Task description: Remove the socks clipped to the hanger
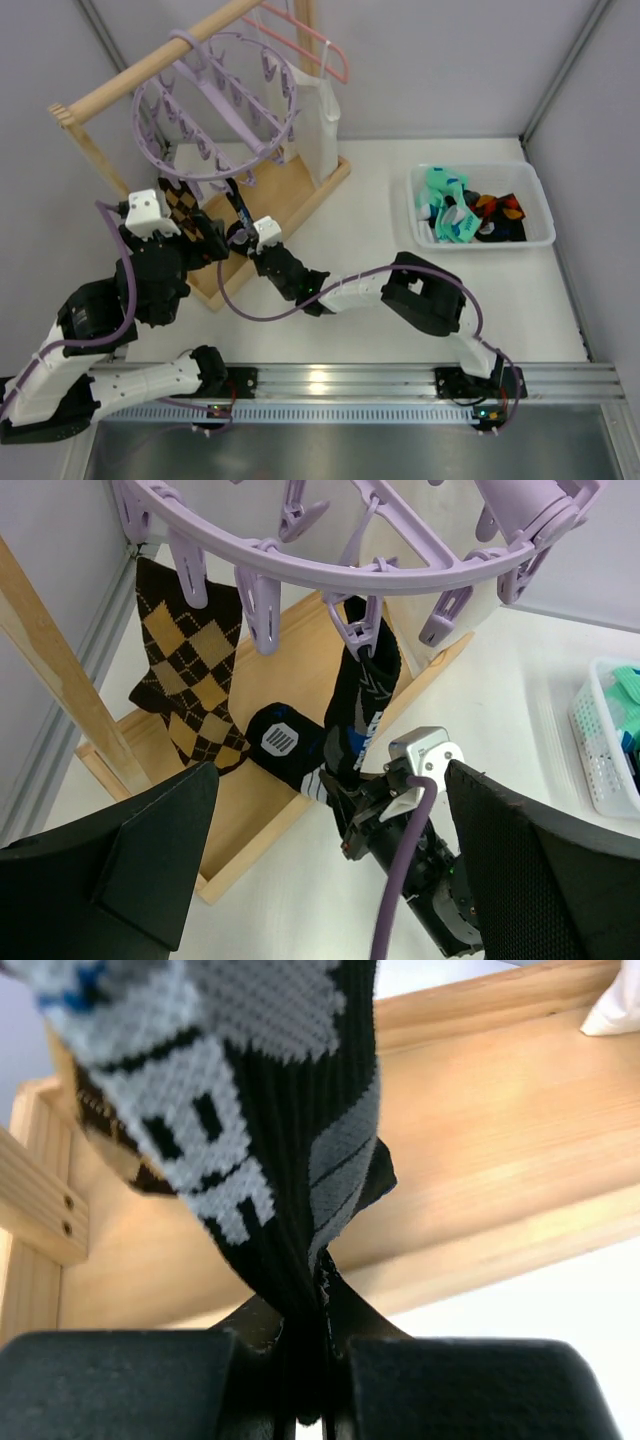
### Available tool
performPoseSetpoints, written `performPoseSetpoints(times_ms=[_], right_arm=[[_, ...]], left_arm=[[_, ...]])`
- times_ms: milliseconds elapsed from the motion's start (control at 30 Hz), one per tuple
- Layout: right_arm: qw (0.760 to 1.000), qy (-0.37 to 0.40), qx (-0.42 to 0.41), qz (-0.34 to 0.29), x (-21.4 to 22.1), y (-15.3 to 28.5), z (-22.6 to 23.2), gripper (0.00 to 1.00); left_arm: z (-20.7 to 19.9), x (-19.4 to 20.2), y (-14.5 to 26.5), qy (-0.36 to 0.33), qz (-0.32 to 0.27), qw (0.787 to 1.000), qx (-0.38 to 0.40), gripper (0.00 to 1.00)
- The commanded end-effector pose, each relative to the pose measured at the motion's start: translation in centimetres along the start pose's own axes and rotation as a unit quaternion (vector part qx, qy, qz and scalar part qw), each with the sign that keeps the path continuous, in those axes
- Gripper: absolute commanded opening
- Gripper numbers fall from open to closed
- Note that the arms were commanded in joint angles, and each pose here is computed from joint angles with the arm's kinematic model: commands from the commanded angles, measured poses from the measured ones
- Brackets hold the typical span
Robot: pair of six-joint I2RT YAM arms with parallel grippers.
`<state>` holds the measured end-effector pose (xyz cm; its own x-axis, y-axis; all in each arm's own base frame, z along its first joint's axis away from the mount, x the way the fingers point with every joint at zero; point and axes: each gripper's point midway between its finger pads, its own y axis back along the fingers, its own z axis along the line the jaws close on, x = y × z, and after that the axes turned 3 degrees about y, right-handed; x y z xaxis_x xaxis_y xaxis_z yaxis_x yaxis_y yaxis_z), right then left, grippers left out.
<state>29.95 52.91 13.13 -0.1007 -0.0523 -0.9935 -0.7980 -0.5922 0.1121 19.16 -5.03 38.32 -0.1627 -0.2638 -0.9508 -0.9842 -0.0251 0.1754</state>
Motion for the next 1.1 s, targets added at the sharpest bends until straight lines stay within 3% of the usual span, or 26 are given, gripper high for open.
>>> performPoseSetpoints(times_ms=[0, 33, 100, 200, 500, 800, 1067], right_arm=[[0.996, -0.033, -0.022, -0.085, -8.4, 2.2, -0.5, 0.0], [0.997, -0.027, -0.026, -0.074, -7.5, 3.0, -0.9, 0.0], [0.994, -0.03, -0.041, -0.092, -10.1, 5.0, -1.4, 0.0], [0.994, -0.024, -0.061, -0.084, -10.6, 7.7, -2.4, 0.0], [0.99, -0.009, -0.143, 0.006, -5.6, 13.6, -2.6, 0.0], [0.977, -0.048, -0.203, 0.044, -5.4, 16.3, -1.3, 0.0], [0.971, -0.069, -0.225, 0.033, -6.6, 16.8, -1.3, 0.0]], left_arm=[[-0.4, -1.7, 0.3, 0.019, -0.012, 1.0, 0.006, 0.98], [-0.6, -1.9, 0.3, 0.023, -0.012, 1.0, 0.008, 0.99], [-1.1, -2.2, 0.3, 0.028, -0.01, 0.999, 0.014, 0.99], [-2.8, -2.5, 0.0, 0.03, 0.001, 0.999, 0.027, 0.99], [-8.1, -3.2, -2.1, 0.09, 0.01, 0.996, 0.01, 0.99], [-9.0, -1.5, -4.1, 0.103, -0.004, 0.994, -0.043, 0.98], [-9.2, -1.3, -5.0, 0.082, -0.021, 0.994, -0.069, 0.97]])
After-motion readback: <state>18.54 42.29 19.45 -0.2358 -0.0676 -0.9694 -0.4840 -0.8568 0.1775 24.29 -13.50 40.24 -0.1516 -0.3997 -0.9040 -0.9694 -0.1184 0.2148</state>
